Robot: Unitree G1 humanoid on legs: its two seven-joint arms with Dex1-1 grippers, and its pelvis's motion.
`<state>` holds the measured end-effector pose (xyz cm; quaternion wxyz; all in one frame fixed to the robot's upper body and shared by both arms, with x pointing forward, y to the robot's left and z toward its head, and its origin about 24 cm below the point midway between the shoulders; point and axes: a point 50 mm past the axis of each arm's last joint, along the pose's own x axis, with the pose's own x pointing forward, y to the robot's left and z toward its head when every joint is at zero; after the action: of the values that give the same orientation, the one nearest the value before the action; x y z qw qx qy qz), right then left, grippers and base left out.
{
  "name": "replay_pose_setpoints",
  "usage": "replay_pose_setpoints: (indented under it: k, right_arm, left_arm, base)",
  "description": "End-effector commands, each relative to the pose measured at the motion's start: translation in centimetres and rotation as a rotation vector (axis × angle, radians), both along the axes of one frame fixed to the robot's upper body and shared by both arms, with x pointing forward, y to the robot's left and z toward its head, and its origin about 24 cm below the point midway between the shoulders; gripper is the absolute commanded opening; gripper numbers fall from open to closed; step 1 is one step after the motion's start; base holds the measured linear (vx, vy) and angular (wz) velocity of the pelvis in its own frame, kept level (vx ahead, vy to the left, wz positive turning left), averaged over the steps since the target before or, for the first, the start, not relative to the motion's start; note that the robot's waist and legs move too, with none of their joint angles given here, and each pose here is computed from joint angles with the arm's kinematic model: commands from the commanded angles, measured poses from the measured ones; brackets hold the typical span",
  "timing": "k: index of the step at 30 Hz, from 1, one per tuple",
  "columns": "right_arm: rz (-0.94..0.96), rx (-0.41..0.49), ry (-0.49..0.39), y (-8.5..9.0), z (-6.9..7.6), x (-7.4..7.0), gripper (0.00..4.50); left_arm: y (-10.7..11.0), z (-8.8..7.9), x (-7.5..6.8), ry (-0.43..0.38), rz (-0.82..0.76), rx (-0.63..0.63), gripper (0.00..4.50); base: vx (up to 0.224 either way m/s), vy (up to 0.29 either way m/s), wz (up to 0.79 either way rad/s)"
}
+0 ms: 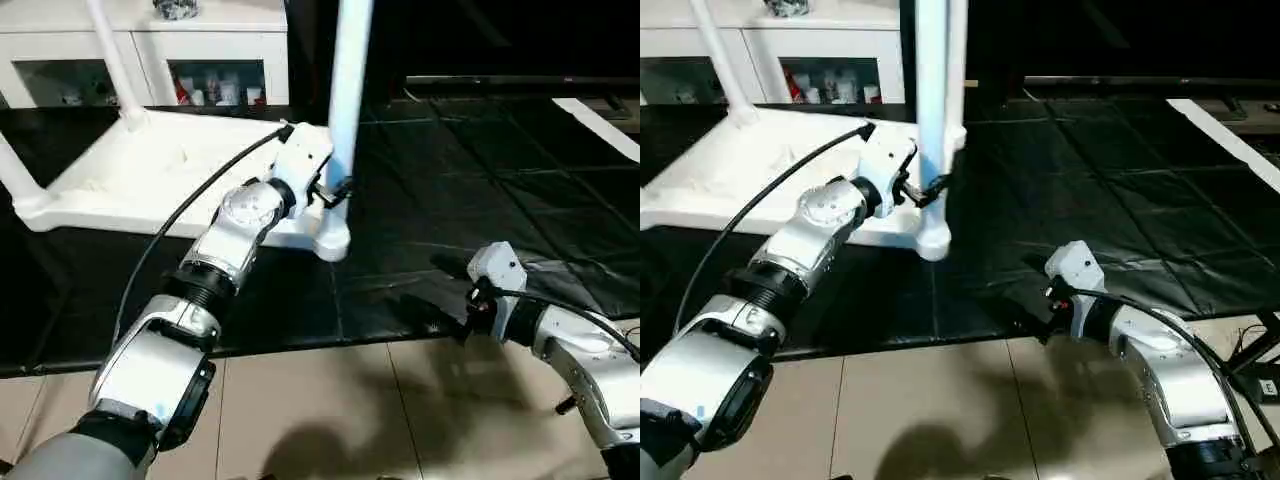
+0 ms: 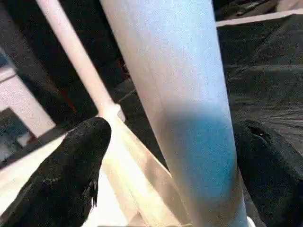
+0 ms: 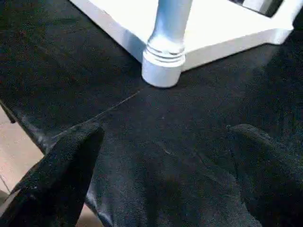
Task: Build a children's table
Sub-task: Rotate table base
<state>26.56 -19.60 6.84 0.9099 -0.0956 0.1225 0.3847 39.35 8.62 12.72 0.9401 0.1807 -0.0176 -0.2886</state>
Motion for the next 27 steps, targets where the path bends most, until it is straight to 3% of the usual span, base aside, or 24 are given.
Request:
replay_pose_setpoints:
  k: [1,2,5,11,13,16,19,20,21,22,27]
  right_arm:
    - [-0.013,0.008,-0.017,0.0,0.6,0.0,4.50]
    - [-0.021,0.014,-0.018,0.1,0.7,0.0,4.50]
    - [-0.036,0.023,-0.027,0.6,0.8,-0.2,4.50]
    - [-0.101,0.047,-0.036,1.1,0.9,-0.6,4.50]
    - [-0.198,0.070,-0.028,1.2,0.6,-0.7,4.50]
    - [-0.252,0.081,-0.022,1.3,0.4,-0.8,4.50]
    - [-0.268,0.149,0.005,2.0,0.4,-1.3,4.50]
    - [-0.293,0.166,0.021,2.8,0.4,-1.9,4.50]
    - [-0.296,0.167,0.022,2.8,0.4,-2.0,4.50]
    - [-0.333,0.161,0.014,3.1,0.3,-2.1,4.50]
    - [-0.467,0.191,-0.001,3.1,0.4,-1.9,4.50]
  left_arm:
    - [0.1,0.0,-0.1,0.016,-0.018,-0.106,4.47]
    - [-0.2,0.4,-0.5,0.021,-0.075,-0.214,4.47]
    - [-0.1,0.8,-1.7,0.028,-0.152,-0.342,4.47]
    - [1.0,0.5,-4.0,0.013,-0.165,-0.435,4.47]
    - [2.7,-0.1,-5.3,0.030,-0.091,-0.471,4.47]
    - [4.2,-0.4,-6.3,0.049,-0.029,-0.490,4.47]
    - [5.8,-0.7,-7.8,0.066,0.030,-0.504,4.47]
    - [7.6,-1.7,-9.5,0.083,0.124,-0.475,4.47]
    - [7.7,-1.8,-9.6,0.085,0.132,-0.471,4.47]
    - [8.9,-2.7,-10.7,0.086,0.203,-0.441,4.47]
    - [10.1,-3.8,-12.5,0.105,0.299,-0.397,4.47]
  base:
    - [0.000,0.000,0.00]
    - [0.000,0.000,0.00]
    - [0.000,0.000,0.00]
    - [0.000,0.000,0.00]
    - [0.000,0.000,0.00]
    - [0.000,0.000,0.00]
    - [0.000,0.000,0.00]
    - [0.000,0.000,0.00]
    - [0.000,0.000,0.00]
    - [0.000,0.000,0.00]
    - [0.000,0.000,0.00]
